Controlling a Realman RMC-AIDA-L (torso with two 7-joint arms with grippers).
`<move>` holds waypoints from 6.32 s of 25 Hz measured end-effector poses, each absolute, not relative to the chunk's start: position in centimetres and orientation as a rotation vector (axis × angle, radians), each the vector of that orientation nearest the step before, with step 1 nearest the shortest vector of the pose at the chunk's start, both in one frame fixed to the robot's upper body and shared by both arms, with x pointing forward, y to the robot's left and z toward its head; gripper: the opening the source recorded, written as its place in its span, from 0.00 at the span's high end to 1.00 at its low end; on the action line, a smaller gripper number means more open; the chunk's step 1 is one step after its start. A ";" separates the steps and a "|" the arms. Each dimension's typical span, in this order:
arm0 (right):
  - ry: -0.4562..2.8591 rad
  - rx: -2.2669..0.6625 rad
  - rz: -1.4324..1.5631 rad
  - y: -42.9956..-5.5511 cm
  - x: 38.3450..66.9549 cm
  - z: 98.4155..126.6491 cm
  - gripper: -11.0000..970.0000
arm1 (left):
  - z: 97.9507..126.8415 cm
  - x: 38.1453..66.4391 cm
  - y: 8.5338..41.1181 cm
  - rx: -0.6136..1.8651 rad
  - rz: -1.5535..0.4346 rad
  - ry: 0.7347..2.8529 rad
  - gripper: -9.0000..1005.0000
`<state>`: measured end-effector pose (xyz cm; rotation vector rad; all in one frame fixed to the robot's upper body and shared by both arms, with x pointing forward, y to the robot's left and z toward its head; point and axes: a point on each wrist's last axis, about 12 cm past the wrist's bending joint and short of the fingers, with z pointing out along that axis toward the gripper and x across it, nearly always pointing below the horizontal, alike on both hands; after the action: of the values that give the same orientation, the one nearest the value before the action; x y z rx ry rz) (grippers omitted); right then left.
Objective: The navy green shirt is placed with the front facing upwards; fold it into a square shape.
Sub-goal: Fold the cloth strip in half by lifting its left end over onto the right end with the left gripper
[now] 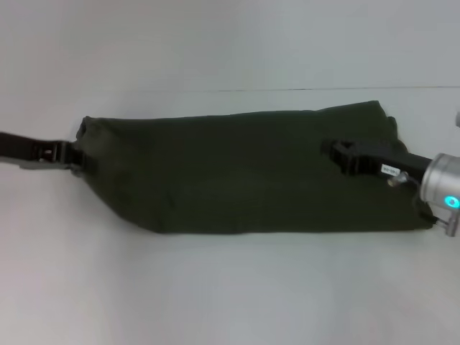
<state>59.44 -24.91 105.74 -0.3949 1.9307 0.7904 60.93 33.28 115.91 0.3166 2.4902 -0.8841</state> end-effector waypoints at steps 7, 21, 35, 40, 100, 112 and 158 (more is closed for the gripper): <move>1.954 -0.306 0.723 -22.0 60.5 104.2 0.99 | 118.6 62.1 32.0 0.403 -0.935 2.416 0.96; 1.978 -0.425 0.659 -15.2 60.4 103.1 0.99 | 124.1 64.4 28.8 0.601 -1.011 2.331 0.96; 1.949 -0.613 0.747 -9.0 56.4 102.4 0.99 | 126.5 65.3 26.3 0.712 -1.021 2.291 0.96; 1.929 -0.566 0.747 -10.6 56.1 102.0 0.99 | 125.2 65.0 28.0 0.622 -0.994 2.333 0.96; 1.696 -0.938 1.062 -22.7 53.9 105.8 0.28 | 111.0 58.3 33.9 -0.055 -0.814 2.914 0.11; 1.694 -0.937 1.067 -22.7 53.8 105.8 0.28 | 111.3 58.8 34.0 -0.041 -0.773 2.915 0.11; 1.664 -0.943 1.074 -22.7 53.7 106.0 0.29 | 110.3 58.5 33.2 -0.016 -0.760 2.926 0.11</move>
<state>53.70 -22.69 106.02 -0.9426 1.6642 1.0742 58.47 33.20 110.34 -0.0159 2.9260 -0.7601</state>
